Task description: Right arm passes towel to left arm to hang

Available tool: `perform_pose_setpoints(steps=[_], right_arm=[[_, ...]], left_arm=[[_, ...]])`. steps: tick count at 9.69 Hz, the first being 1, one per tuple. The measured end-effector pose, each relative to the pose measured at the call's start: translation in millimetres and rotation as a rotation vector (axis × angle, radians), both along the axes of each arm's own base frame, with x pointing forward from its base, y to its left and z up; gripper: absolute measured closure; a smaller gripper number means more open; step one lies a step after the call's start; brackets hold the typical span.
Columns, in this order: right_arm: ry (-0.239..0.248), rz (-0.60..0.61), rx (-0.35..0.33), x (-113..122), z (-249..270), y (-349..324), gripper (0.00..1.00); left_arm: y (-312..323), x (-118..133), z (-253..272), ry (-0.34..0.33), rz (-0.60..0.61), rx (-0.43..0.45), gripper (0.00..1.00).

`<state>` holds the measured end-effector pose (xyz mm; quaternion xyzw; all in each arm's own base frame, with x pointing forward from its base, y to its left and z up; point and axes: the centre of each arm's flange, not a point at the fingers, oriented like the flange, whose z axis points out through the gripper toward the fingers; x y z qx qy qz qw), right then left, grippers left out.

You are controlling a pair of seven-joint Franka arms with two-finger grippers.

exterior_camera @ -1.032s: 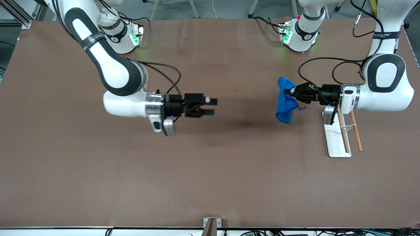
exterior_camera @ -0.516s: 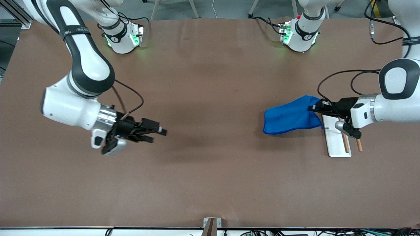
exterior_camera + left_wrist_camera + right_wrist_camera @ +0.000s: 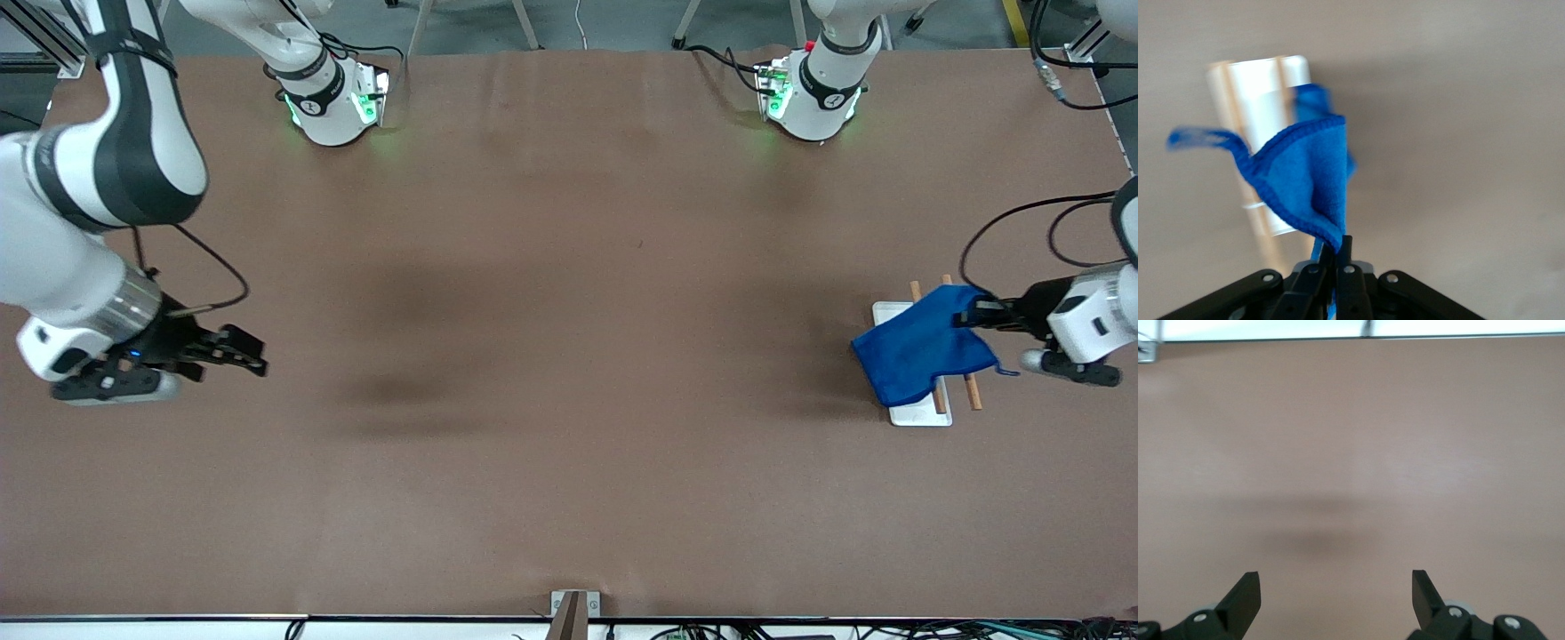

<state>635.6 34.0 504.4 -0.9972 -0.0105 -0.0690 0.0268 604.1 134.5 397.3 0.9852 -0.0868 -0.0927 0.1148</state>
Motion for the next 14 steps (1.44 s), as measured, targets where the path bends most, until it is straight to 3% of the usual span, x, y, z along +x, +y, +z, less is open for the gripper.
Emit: perform_pose_setpoints(steps=[3,5,6,8,12,14], right_arm=[[0.046,-0.099,-0.029,-46.3,70.2,-49.3,0.00],[0.087,-0.130,-0.023,-81.1,114.2,-63.3,0.00],[0.081,-0.136,-0.023,-91.1,133.0,-65.1,0.00],[0.080,-0.155,-0.023,-101.5,168.7,-75.6,0.00],[0.093,-0.177,-0.025,-92.0,159.8,-87.9,0.00],[0.088,-0.144,-0.053,-91.6,161.5,-88.0,0.00]], left_arm=[[67.1,-14.6,-3.5,-0.029,-0.036,0.032,0.97],[74.6,-15.0,-17.1,-0.014,-0.031,0.034,0.93],[72.2,-12.2,-21.8,-0.016,-0.036,0.037,0.88],[71.5,-8.1,-20.4,-0.036,-0.045,0.045,0.58],[30.1,16.0,41.8,-0.164,-0.073,0.104,0.01],[-27.4,17.6,93.3,-0.228,-0.019,0.119,0.00]])
